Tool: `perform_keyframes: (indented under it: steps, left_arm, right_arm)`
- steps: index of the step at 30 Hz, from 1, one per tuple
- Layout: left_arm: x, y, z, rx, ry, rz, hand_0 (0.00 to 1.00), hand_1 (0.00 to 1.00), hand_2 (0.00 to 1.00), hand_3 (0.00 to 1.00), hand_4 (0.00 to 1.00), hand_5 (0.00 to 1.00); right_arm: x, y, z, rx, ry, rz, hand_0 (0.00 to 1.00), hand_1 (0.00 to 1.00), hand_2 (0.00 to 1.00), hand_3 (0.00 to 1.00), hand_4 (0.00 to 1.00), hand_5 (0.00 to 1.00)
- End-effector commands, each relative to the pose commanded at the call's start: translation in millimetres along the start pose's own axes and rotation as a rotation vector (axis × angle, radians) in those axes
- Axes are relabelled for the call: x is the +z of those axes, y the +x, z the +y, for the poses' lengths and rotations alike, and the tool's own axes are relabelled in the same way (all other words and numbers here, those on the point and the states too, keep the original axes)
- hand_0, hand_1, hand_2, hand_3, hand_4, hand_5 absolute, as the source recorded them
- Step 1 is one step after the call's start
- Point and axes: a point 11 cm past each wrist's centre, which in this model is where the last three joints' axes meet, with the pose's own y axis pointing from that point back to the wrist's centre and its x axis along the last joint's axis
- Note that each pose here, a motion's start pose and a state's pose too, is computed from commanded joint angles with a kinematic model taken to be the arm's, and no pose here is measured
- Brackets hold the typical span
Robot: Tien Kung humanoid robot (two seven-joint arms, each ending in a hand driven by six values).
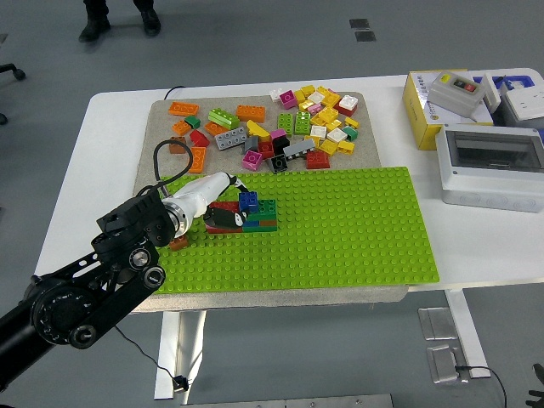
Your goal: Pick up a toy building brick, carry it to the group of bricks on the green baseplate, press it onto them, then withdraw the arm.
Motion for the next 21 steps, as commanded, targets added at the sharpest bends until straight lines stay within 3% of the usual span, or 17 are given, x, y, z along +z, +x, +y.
perform_keyframes:
  steps: [21]
  left_arm:
    - [-2.0,-4.6,-0.4,-0.011,0.007,-0.009,0.981,0.96,0.944,0.573,0.519,0.254]
  right_arm:
    - [0.0,-0.2,0.0,0.001,0.001,-0.001,0.721,0.681,0.683,0.711,0.62,0.959]
